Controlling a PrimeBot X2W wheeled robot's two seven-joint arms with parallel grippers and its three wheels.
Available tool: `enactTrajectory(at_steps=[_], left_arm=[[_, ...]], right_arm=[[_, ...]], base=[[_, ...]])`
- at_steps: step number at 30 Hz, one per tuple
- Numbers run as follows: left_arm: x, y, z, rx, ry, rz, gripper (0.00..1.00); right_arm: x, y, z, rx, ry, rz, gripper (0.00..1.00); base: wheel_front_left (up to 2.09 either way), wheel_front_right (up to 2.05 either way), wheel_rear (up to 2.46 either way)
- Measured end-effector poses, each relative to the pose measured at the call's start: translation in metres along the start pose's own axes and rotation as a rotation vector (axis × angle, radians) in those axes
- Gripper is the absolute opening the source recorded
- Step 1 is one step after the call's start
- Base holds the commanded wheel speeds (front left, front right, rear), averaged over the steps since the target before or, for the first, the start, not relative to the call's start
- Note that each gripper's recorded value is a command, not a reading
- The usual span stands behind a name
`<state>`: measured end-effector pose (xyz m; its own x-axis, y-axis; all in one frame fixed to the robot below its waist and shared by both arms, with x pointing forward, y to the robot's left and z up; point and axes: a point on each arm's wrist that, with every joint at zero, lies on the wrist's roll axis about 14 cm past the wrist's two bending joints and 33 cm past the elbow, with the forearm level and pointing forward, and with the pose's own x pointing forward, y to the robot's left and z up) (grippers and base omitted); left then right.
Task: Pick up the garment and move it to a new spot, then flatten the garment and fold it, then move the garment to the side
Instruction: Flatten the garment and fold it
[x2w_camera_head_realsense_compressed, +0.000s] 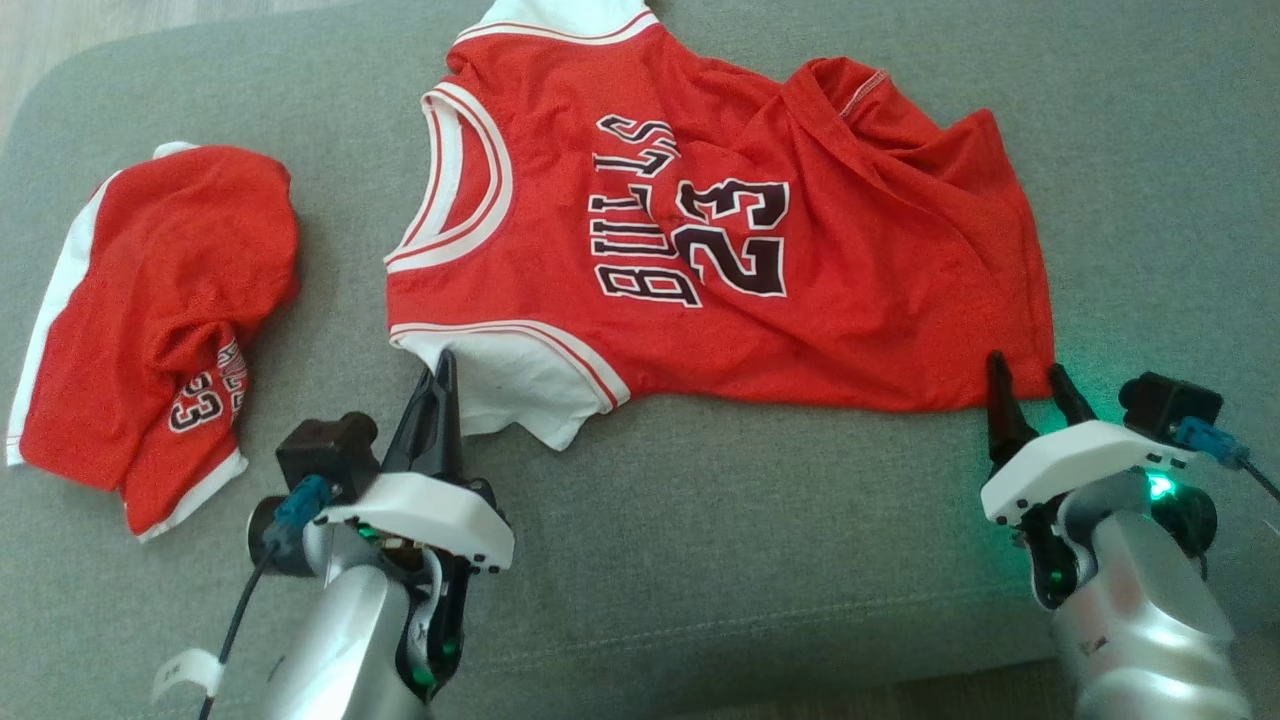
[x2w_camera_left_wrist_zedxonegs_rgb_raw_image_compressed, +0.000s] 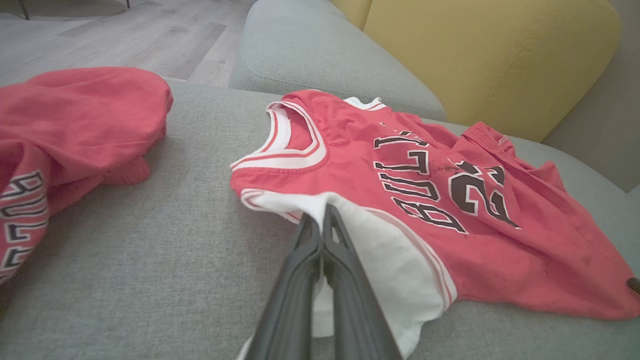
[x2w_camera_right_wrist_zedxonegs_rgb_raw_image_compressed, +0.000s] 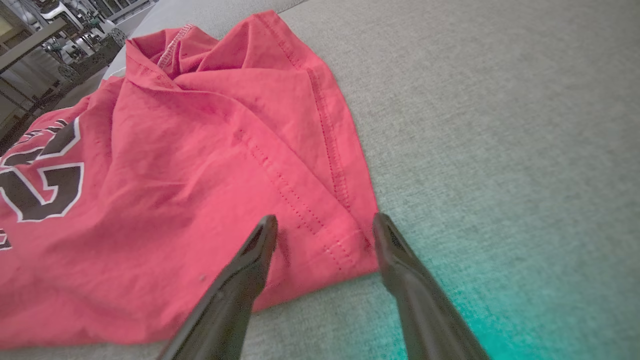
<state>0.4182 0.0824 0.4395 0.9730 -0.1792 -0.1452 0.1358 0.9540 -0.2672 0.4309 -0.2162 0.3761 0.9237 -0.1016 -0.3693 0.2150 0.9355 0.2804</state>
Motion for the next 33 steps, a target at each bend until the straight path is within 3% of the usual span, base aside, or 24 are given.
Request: enactTrajectory(at_steps=[2,3,10,23,28,33], left_arm=[[0.000,-0.001,0.000,0.000,0.000,-0.002,0.00],[0.000,-0.001,0.000,0.000,0.000,-0.003,0.00],[-0.002,-0.003,0.005,0.005,-0.013,-0.005,0.00],[-0.022,-0.013,0.046,-0.041,-0.129,-0.047,0.00],[-0.032,-0.020,0.082,-0.053,-0.197,-0.119,0.00],[-0.037,-0.024,0.156,-0.037,-0.291,-0.187,0.00]], right_arm=[[0.000,0.000,0.000,-0.003,0.001,0.002,0.09],[-0.001,0.000,0.000,-0.005,0.002,0.003,0.00],[-0.005,0.005,0.008,-0.017,-0.027,0.024,0.00],[-0.035,0.070,0.096,-0.130,-0.331,0.236,0.00],[-0.062,0.107,0.159,-0.116,-0.521,0.336,0.00],[-0.086,0.138,0.223,-0.089,-0.677,0.409,0.00]], base=[[0.00,0.00,0.00],[0.00,0.00,0.00],[0.00,0.00,0.00],[0.00,0.00,0.00],[0.00,0.00,0.00],[0.00,0.00,0.00]])
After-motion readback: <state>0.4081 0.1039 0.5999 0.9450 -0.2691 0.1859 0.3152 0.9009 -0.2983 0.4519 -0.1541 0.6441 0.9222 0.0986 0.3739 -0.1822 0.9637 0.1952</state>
